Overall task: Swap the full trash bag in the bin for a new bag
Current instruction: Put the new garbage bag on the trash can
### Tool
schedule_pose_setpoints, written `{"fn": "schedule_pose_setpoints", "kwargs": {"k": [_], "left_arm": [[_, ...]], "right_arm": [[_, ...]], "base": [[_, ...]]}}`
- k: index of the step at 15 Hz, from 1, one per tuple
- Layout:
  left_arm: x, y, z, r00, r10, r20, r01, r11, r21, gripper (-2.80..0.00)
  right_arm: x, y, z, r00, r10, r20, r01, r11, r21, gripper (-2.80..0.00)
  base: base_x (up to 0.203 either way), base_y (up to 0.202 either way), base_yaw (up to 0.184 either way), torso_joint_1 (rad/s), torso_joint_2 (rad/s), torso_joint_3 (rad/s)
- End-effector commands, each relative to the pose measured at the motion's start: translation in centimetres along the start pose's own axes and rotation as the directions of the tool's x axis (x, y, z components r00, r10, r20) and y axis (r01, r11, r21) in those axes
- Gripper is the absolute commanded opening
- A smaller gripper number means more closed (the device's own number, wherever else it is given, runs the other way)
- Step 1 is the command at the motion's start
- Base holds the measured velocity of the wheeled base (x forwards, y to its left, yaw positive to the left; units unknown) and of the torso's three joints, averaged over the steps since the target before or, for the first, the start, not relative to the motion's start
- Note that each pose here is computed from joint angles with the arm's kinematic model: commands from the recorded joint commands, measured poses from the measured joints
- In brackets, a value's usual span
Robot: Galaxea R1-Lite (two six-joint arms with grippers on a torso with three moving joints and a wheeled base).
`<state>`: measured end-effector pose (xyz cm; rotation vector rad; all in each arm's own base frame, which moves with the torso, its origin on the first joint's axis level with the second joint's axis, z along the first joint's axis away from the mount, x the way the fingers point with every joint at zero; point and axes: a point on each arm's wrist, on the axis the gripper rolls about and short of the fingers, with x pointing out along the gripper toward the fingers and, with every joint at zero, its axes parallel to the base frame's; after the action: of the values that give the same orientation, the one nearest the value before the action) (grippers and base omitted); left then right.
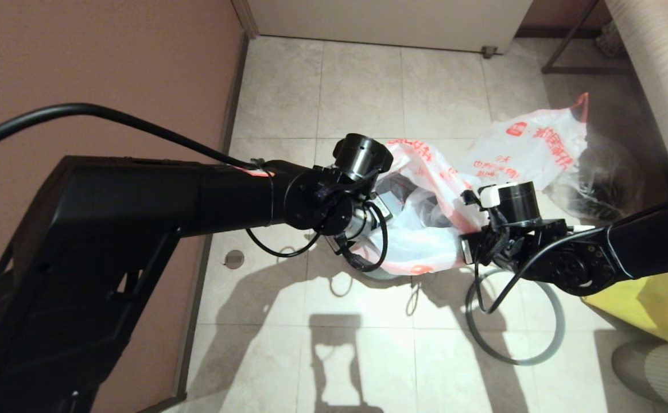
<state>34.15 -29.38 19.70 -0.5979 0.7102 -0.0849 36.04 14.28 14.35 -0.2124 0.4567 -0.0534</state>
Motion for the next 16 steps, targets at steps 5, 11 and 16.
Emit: {"fn": "schedule_pose_setpoints", "kwargs": {"k": [5,11,16], "left_arm": [[0.1,0.2,0.3,1.0,0.004,0.005,-0.004,1.0,-0.011,-2.8],[0.1,0.2,0.3,1.0,0.004,0.005,-0.004,1.0,-0.011,-2.8],[0.3,0.2,0.2,1.0,0.007,0.002,-0.007,1.0,-0.008,-2.8]], "right_arm": [[-3.7,-1.4,-0.2,1.0,-0.002,0.005,0.002,1.0,-0.002,0.0],[-9.2,-3.3,0.4,0.996,0.077,-0.043,-0.073,0.993,0.094,0.0],[-11.4,-2.7,0.1,0.978,0.189,-0.083,-0.176,0.973,0.147,-2.8]], "base": [[0.0,0.0,0.0,0.0,0.0,0.0],[0.0,0.0,0.0,0.0,0.0,0.0],[0.0,0.0,0.0,0.0,0.0,0.0]]}}
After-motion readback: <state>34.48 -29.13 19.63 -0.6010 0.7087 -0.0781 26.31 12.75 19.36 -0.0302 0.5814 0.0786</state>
